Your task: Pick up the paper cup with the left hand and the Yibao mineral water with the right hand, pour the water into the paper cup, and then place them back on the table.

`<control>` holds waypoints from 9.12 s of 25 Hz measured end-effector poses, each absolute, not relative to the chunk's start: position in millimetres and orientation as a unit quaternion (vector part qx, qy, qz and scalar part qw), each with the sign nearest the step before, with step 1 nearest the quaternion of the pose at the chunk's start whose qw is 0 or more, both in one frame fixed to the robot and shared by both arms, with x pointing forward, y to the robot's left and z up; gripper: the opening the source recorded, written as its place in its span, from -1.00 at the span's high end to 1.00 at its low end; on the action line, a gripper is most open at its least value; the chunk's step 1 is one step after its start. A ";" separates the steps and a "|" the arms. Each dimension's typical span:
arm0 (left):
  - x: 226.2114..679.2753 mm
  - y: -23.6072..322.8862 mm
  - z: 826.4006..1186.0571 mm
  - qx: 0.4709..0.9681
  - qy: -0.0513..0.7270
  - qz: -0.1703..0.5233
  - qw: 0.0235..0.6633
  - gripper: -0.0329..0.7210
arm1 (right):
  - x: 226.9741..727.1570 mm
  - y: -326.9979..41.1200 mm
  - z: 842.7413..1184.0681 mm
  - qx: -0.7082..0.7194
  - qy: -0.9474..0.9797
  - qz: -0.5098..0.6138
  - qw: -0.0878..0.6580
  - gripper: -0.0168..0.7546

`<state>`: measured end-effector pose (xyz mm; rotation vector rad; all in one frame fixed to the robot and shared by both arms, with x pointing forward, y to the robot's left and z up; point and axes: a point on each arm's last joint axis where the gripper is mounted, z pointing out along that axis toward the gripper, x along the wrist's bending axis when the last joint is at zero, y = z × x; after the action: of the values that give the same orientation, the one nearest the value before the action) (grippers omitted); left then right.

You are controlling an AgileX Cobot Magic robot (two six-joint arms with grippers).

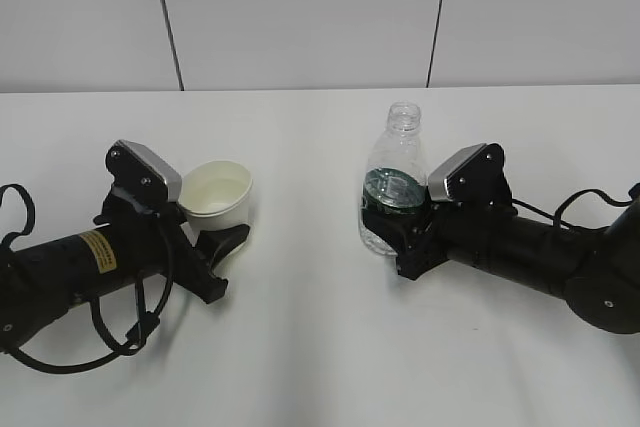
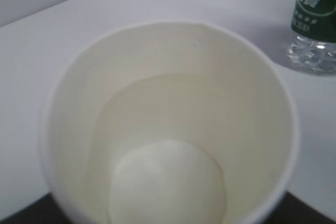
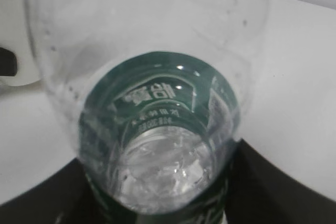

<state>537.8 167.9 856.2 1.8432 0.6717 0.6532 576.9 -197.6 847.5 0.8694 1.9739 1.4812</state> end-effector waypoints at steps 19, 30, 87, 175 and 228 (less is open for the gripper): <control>537.7 167.9 855.6 0.766 0.280 0.271 0.511 -0.23 | 577.6 -196.8 845.3 0.312 0.725 0.554 0.265 -0.69; 537.4 168.4 854.0 0.771 0.282 0.268 0.504 -0.28 | 567.1 -198.5 839.5 0.322 0.730 0.547 0.252 -0.75; 473.7 208.3 930.9 0.804 0.344 0.285 0.392 -0.64 | 455.7 -227.1 887.8 0.400 0.709 0.519 0.260 -0.59; 227.0 300.9 1052.3 0.624 0.589 0.352 0.374 -0.52 | 450.3 -224.7 920.7 0.387 0.672 0.574 0.263 -0.58; 227.0 299.7 1052.4 0.619 0.593 0.351 0.376 -0.52 | 429.7 -250.1 1041.8 0.465 0.702 0.447 0.300 -0.58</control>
<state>227.0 299.7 1052.4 1.5842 1.5173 0.8977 429.7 -250.1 1041.8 1.2343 1.8644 1.1873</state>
